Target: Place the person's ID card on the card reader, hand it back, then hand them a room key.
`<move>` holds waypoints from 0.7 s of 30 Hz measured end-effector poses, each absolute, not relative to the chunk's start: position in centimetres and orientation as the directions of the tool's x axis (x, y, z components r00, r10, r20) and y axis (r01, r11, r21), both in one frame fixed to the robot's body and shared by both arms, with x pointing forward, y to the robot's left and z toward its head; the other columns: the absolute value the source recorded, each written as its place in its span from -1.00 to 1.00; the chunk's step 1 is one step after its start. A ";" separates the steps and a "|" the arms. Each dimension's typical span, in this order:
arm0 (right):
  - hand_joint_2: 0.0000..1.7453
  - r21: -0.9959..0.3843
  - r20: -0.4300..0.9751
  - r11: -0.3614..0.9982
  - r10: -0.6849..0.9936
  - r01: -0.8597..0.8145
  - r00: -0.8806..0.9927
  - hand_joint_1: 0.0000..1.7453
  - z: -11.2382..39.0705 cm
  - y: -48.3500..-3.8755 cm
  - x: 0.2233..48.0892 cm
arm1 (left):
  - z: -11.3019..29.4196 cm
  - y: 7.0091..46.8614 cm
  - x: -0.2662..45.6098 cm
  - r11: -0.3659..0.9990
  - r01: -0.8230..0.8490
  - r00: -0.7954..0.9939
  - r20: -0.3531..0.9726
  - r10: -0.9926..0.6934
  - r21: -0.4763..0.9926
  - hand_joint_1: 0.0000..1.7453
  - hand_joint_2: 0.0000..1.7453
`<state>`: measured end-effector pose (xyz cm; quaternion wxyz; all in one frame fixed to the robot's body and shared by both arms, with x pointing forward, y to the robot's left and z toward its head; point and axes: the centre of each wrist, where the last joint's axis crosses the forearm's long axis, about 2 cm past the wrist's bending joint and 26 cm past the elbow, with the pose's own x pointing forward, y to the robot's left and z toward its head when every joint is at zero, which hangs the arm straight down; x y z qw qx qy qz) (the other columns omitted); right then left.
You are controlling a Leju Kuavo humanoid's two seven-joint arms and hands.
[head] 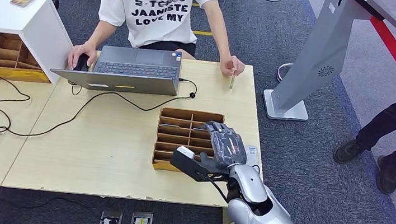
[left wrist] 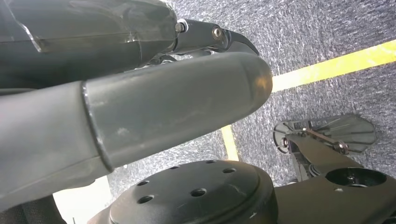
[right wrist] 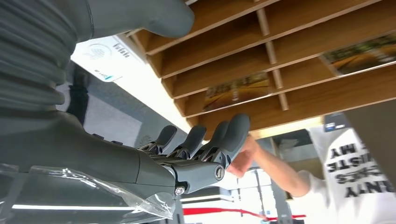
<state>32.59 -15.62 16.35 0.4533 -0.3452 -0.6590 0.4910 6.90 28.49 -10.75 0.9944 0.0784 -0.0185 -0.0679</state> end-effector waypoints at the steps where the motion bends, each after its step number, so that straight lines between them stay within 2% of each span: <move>1: 1.00 -0.960 0.256 0.278 0.905 0.016 -0.340 -0.40 16.3 -15.8 32.6 | -10.8 28.5 6.9 0.978 0.134 0.990 0.026 -0.139 0.159 -1.00 -1.00; 21: 1.00 -0.948 0.261 0.297 0.930 0.112 -0.259 -0.38 17.6 -18.2 30.9 | -10.8 28.6 6.8 0.976 0.150 0.987 0.026 -0.156 0.160 -1.00 -1.00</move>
